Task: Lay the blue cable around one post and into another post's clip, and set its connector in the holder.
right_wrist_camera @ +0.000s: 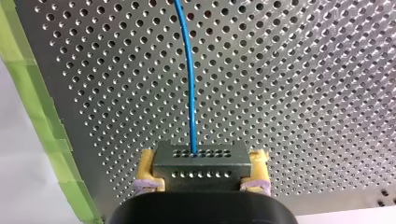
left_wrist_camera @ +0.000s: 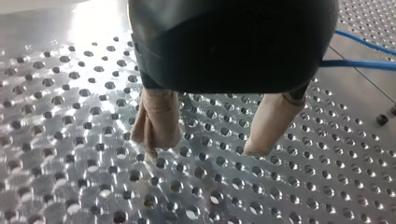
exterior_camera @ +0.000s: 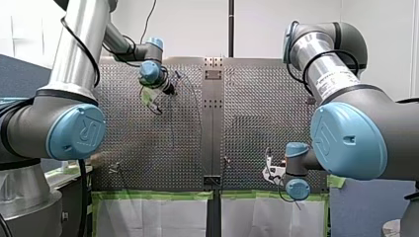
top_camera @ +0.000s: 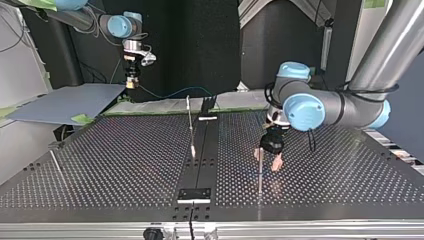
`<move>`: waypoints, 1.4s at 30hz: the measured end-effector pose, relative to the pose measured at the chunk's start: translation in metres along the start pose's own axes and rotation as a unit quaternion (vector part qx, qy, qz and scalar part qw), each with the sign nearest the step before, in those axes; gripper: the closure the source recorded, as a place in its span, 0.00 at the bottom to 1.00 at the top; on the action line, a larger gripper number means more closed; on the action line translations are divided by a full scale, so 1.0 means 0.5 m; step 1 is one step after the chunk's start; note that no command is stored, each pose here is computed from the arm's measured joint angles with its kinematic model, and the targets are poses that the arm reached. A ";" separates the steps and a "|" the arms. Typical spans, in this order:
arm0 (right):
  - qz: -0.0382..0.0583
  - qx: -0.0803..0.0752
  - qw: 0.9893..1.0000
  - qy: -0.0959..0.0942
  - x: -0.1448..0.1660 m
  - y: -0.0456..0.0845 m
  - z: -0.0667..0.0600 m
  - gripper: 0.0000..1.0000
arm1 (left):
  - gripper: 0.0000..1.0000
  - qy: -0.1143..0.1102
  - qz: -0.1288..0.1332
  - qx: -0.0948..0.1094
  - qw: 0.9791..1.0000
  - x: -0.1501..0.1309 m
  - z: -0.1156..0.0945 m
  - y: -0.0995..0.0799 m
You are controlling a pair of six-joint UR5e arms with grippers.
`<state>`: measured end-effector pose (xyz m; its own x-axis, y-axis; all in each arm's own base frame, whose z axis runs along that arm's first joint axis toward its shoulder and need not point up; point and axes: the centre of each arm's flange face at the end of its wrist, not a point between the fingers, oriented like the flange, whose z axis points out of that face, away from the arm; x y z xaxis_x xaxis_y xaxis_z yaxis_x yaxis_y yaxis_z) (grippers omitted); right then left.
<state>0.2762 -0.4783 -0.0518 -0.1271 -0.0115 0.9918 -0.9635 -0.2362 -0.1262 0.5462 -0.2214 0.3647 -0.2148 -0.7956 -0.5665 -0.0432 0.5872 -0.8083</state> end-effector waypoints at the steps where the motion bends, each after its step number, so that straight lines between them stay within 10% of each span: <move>1: 0.000 0.000 1.000 0.000 0.000 0.000 0.000 1.00 | 0.00 -0.001 -0.005 0.002 1.000 0.001 0.001 0.003; 23: -0.003 0.004 1.000 -0.001 -0.001 -0.008 -0.003 1.00 | 0.00 -0.020 -0.114 0.013 0.993 -0.029 -0.018 0.025; 42: -0.003 0.006 1.000 0.000 -0.001 -0.011 -0.003 1.00 | 0.00 -0.014 -0.210 -0.030 0.977 -0.025 -0.044 0.033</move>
<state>0.2814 -0.4755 -0.0517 -0.1210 -0.0097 0.9926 -0.9612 -0.2485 -0.1196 0.5268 -0.1987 0.3622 -0.1394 -0.9715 -0.1915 -0.1794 0.2150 -0.9600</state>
